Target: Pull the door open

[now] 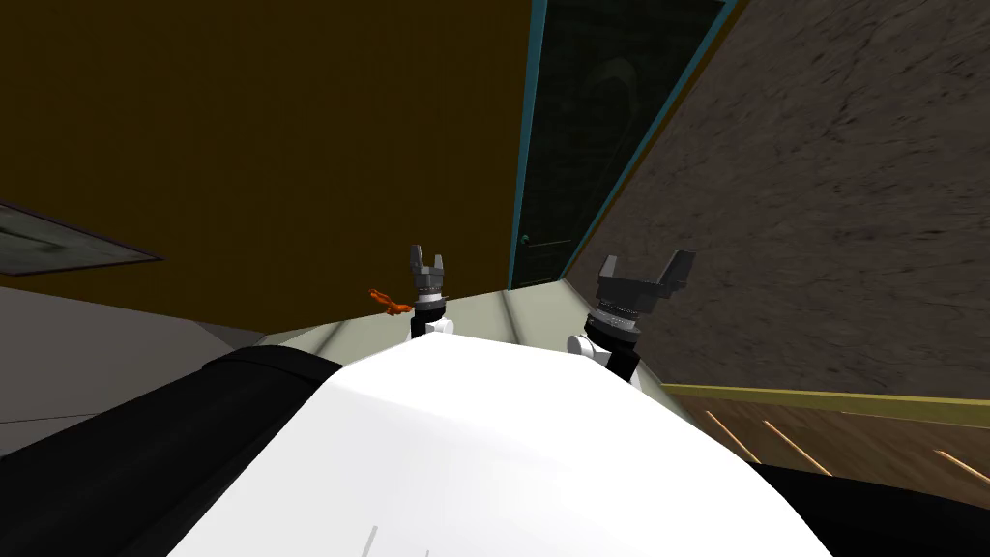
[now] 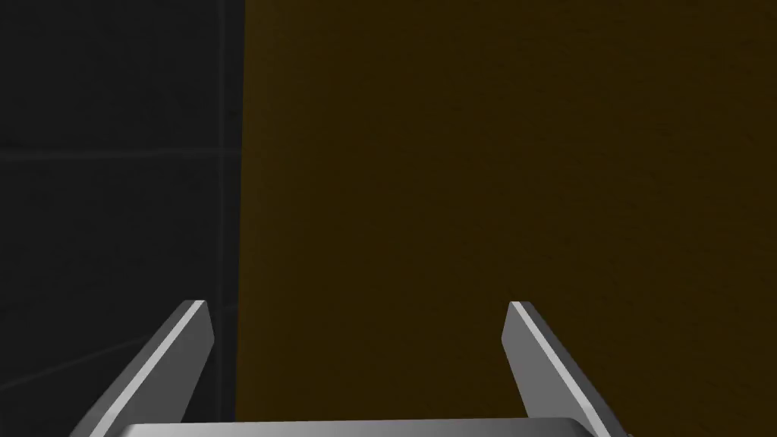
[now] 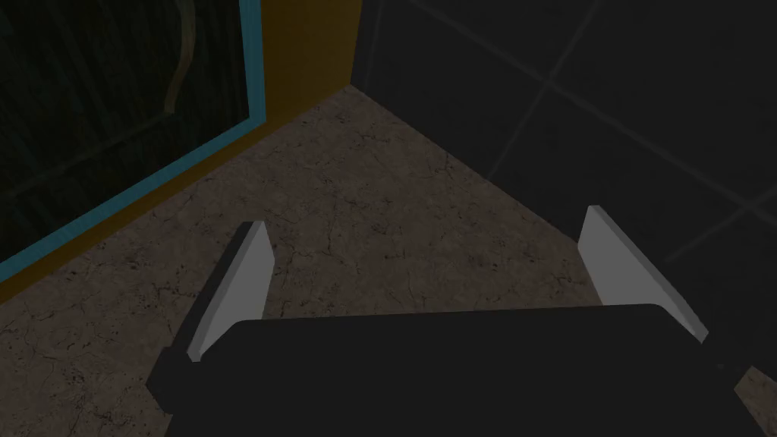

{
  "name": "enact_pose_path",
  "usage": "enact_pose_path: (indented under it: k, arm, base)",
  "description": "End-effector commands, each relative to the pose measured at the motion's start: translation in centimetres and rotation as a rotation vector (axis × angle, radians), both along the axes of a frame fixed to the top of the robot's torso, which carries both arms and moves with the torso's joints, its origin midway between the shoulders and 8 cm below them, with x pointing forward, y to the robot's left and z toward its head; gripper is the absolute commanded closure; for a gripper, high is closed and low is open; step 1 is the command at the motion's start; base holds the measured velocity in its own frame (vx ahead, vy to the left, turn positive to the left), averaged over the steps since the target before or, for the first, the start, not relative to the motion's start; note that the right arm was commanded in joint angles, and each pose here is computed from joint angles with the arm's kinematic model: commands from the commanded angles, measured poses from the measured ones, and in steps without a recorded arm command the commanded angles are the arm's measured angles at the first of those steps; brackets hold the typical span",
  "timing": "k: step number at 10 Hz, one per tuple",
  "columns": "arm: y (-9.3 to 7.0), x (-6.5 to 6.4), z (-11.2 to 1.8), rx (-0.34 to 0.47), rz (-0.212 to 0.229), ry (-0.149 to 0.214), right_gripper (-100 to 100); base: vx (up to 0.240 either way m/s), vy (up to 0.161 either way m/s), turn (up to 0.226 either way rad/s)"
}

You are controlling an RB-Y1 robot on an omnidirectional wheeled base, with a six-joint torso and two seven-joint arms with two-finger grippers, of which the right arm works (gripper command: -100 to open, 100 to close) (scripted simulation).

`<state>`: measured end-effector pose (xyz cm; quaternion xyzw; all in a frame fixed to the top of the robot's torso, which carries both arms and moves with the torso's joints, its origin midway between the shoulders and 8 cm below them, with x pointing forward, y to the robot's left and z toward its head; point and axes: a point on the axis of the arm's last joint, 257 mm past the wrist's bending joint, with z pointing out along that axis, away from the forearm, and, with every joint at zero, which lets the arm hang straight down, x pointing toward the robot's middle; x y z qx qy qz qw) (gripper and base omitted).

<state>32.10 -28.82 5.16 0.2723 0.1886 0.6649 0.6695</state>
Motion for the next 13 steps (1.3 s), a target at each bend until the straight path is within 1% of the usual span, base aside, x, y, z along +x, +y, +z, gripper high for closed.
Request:
enact_pose_path:
  k: [1, 4, 10, 11, 13]
  arm:
    - [-0.1, 0.7, -0.9, -0.002, 0.003, 0.018, -100]
    - [-0.3, 2.0, -2.6, -0.006, 0.007, 0.055, -100]
    - [-1.3, 5.7, -7.8, -0.019, 0.013, 0.162, -100]
    - [-1.4, 5.9, -8.4, -0.017, 0.012, 0.174, -100]
    - [-2.0, 7.1, -10.1, -0.025, 0.011, 0.209, -100]
  base:
    - [0.023, -0.012, 0.089]
    - [0.061, -0.019, 0.099]
    - [0.072, -0.034, 0.136]
    - [0.056, -0.031, 0.046]
    - [0.057, -0.039, 0.149]
